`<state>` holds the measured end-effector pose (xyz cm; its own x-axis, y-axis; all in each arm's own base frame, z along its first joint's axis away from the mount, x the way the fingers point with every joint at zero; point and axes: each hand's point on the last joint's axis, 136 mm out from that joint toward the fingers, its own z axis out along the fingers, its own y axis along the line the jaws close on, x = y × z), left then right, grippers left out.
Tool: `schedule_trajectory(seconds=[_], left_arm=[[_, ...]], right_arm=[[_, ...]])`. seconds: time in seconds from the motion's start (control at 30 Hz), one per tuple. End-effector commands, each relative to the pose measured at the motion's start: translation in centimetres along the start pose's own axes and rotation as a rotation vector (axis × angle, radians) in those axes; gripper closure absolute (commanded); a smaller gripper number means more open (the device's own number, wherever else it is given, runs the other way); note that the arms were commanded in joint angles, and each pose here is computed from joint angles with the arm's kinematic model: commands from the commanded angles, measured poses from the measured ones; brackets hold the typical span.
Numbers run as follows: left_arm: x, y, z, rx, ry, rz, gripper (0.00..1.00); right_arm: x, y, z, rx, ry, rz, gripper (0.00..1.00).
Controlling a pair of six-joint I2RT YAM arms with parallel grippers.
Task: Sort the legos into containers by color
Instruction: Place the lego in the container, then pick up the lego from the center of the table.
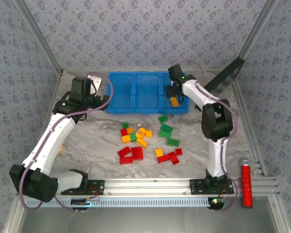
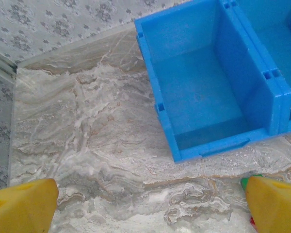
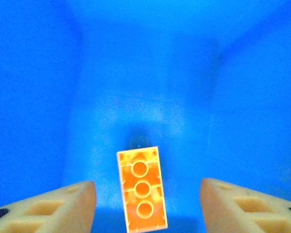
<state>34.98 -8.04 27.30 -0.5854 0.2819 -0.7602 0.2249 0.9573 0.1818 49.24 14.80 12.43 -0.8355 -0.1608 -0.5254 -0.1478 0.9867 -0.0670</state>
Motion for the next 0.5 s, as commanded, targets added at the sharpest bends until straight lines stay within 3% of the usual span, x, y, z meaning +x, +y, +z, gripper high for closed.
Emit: schedule_trajectory(seconds=[0.0,0.17,0.27,0.47], left_arm=[[-2.2,0.8,-2.6,-0.026,-0.087,0.007,0.01],[-2.4,0.6,-3.6,-0.003,-0.103,-0.012,0.01],[-2.4,2.1,-3.5,-0.087,-0.112,-0.058,0.01],[-2.5,1.8,-4.2,-0.076,-0.169,-0.028,0.01]], right_arm=[[-0.9,1.6,-6.3,-0.102,-0.090,-0.077,0.35],[2.3,4.1,-10.5,-0.209,-0.108,-0.149,0.32],[5.6,5.5,-11.0,-0.228,-0.054,-0.168,0.31],[13.4,7.3,-9.9,-0.214,0.112,-0.201,0.32]])
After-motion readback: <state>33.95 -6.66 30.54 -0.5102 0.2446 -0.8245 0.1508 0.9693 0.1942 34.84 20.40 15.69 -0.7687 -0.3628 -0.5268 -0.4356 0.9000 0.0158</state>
